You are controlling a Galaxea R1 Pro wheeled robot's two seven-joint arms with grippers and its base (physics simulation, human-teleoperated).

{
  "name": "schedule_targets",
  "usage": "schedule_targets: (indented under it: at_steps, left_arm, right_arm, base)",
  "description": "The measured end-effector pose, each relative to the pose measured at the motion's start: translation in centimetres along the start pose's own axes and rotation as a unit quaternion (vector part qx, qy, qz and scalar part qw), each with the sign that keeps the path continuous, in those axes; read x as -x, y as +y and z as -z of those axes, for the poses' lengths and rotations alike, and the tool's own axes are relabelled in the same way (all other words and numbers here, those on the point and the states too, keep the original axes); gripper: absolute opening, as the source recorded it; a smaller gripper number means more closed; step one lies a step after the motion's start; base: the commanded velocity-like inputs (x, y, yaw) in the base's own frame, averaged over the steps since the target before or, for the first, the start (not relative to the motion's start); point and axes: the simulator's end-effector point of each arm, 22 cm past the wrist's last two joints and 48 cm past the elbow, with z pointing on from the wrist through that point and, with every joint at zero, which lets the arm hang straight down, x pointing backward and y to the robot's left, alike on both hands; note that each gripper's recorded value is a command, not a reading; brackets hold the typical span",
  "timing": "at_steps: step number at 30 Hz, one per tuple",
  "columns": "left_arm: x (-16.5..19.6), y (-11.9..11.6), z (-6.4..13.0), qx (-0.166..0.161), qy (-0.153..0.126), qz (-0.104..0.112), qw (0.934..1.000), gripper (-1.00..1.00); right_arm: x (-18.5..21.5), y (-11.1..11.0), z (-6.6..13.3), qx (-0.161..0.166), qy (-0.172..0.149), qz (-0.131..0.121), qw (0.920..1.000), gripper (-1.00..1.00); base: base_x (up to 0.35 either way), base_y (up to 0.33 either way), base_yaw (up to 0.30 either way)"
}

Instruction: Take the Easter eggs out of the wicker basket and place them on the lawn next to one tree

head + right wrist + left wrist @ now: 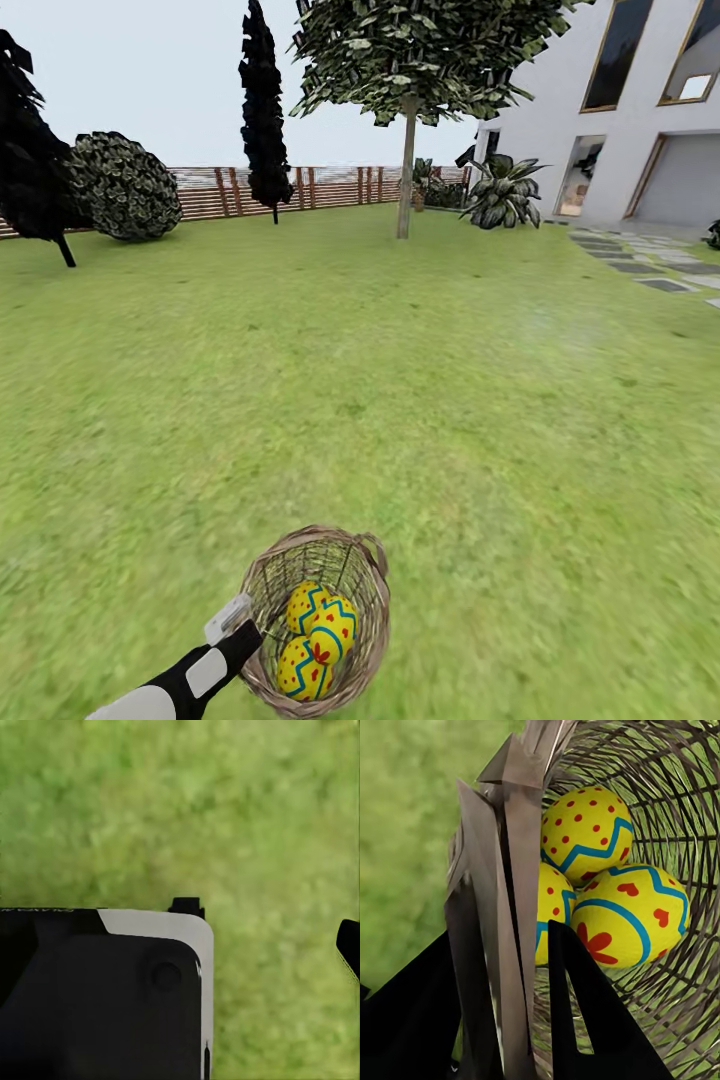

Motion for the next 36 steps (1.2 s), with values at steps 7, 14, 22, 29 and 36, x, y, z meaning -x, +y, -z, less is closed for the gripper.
schedule_targets:
  at_steps: [7, 14, 22, 29, 36]
  left_arm:
    - [-0.07, -0.08, 0.0, -0.001, 0.0, -0.001, 1.0, -1.0]
    - [0.04, -0.02, 0.0, 0.0, 0.0, 0.0, 1.0, -1.0]
    - [-0.07, -0.06, 0.0, 0.0, 0.001, 0.0, 1.0, -1.0]
    - [-0.06, -0.04, 0.0, 0.0, 0.001, 0.0, 1.0, -1.0]
    - [-0.09, -0.07, 0.0, 0.0, 0.001, 0.0, 1.0, -1.0]
  right_arm:
    - [0.0, 0.0, 0.0, 0.0, 0.0, 0.0, 1.0, 1.0]
    - [0.0, 0.0, 0.0, 0.0, 0.0, 0.0, 1.0, 1.0]
    - [0.0, 0.0, 0.0, 0.0, 0.0, 0.0, 1.0, 1.0]
    - [0.0, 0.0, 0.0, 0.0, 0.0, 0.0, 1.0, 1.0]
    - [0.0, 0.0, 0.0, 0.0, 0.0, 0.0, 1.0, 1.0]
  base:
    - [0.341, 0.0, 0.0]
    - [0.341, 0.0, 0.0]
    - [0.341, 0.0, 0.0]
    - [0.341, 0.0, 0.0]
    - [0.341, 0.0, 0.0]
